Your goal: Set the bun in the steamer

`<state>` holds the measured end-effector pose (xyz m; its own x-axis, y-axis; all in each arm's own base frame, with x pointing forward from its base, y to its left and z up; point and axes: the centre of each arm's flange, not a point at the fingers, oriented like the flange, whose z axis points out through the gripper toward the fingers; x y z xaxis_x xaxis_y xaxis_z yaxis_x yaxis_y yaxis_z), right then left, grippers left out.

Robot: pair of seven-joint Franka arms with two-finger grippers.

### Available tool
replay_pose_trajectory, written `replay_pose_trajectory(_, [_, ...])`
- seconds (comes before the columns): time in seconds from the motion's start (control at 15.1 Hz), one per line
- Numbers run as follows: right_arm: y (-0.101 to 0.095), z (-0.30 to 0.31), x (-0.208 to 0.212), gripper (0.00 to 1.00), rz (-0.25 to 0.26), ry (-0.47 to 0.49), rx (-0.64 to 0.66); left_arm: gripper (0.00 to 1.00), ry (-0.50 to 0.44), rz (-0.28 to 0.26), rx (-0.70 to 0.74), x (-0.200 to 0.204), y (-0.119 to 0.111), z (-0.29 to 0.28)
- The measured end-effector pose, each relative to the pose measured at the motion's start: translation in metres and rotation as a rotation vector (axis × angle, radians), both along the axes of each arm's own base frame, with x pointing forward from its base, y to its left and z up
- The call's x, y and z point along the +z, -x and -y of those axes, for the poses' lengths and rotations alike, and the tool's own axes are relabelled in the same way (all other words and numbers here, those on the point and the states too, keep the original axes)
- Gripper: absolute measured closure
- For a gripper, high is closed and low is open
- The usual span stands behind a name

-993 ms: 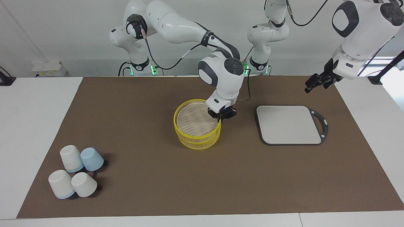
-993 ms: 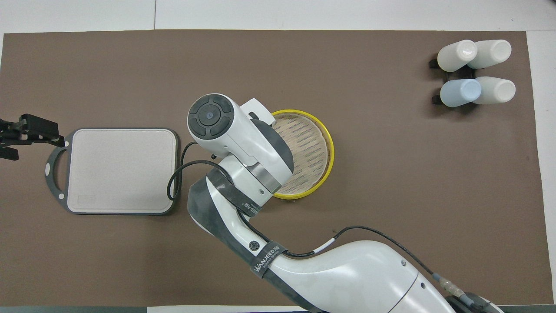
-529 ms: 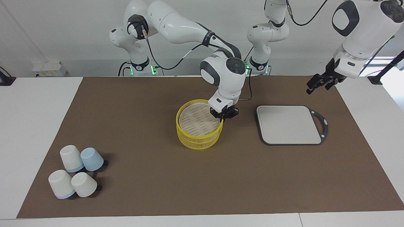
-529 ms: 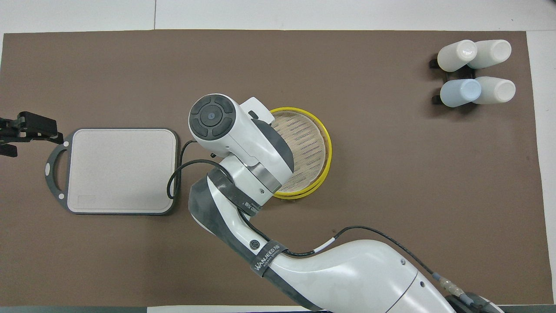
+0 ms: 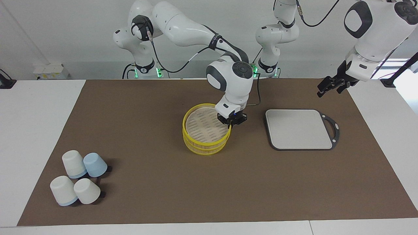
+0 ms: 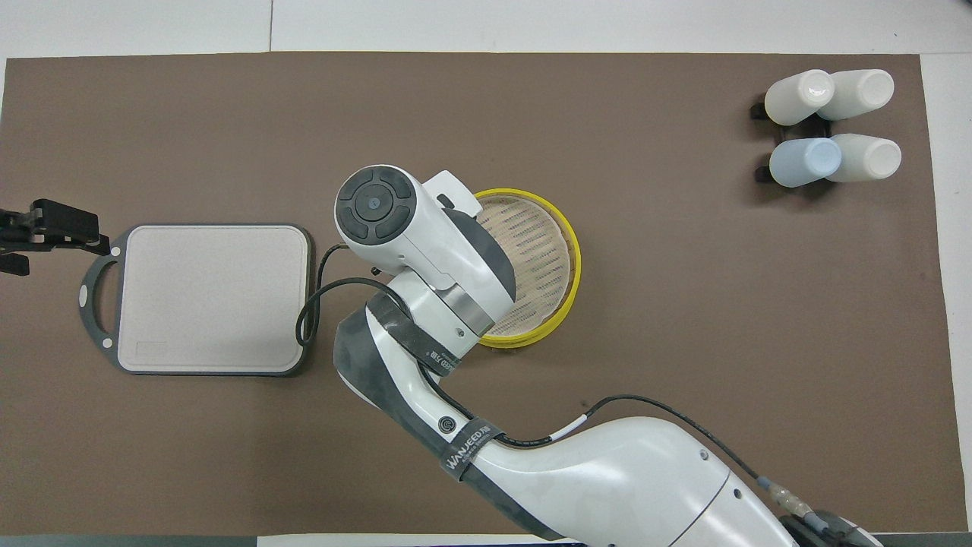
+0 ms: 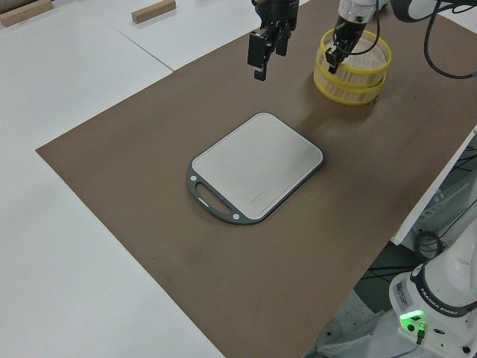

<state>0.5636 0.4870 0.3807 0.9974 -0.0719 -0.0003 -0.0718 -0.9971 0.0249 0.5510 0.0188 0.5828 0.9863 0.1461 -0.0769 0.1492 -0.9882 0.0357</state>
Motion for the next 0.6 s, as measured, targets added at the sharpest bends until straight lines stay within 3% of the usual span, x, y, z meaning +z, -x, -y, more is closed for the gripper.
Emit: replay_pose_trajectory(0.6, [0.0014,0.0030,0.0029,0.91,-0.008,0.007,-0.002,0.00,0.000,-0.001,0.000,-0.0004,0.0001,-0.0001])
